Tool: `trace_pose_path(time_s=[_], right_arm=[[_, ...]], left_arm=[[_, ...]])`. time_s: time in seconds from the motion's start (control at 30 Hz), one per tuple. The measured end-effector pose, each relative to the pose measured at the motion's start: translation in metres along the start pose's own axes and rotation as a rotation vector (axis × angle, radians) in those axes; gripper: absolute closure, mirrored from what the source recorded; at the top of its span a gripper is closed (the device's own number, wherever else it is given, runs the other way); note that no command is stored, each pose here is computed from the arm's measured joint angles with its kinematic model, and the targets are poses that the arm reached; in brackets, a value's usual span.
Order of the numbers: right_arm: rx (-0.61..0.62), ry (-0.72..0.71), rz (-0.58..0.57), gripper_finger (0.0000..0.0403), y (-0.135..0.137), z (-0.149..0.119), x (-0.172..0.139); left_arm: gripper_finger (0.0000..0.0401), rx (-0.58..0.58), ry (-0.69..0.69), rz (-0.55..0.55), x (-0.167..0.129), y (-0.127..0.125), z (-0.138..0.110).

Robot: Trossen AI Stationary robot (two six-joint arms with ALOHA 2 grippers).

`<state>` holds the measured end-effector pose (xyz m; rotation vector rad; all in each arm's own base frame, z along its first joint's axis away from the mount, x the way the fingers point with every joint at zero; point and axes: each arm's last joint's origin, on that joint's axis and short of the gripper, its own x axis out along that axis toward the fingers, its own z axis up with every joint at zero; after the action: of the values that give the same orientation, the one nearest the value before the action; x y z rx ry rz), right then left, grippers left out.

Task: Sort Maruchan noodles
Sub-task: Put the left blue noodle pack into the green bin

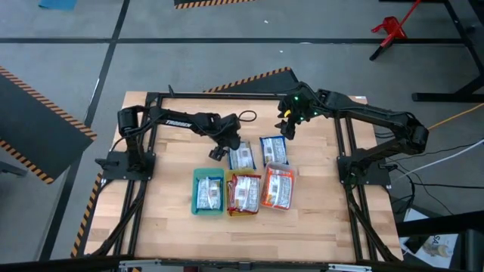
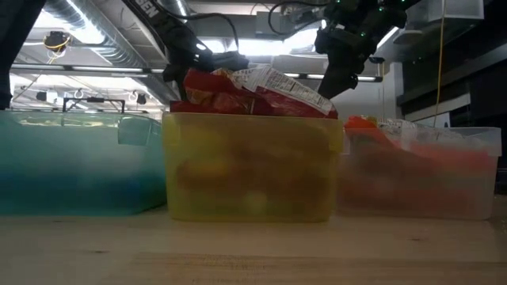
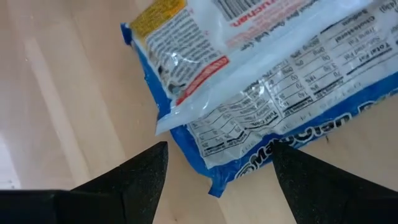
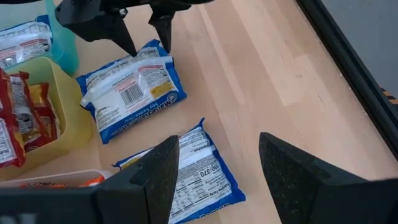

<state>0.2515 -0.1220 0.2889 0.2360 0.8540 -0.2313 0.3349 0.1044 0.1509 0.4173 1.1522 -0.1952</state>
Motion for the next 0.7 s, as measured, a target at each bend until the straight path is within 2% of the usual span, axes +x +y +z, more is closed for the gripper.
trace_pose_path(time_s=[0.47, 0.7], right_arm=[[-0.009, 0.0, 0.0, 0.0194, 0.0, 0.0, 0.0], [-0.009, 0.0, 0.0, 0.0194, 0.0, 0.0, 0.0001]], left_arm=[[0.012, 0.013, -0.037, -0.042, 0.0019, -0.0031, 0.0029], [0.0152, 0.014, -0.044, -0.037, 0.003, -0.0026, 0.0034]])
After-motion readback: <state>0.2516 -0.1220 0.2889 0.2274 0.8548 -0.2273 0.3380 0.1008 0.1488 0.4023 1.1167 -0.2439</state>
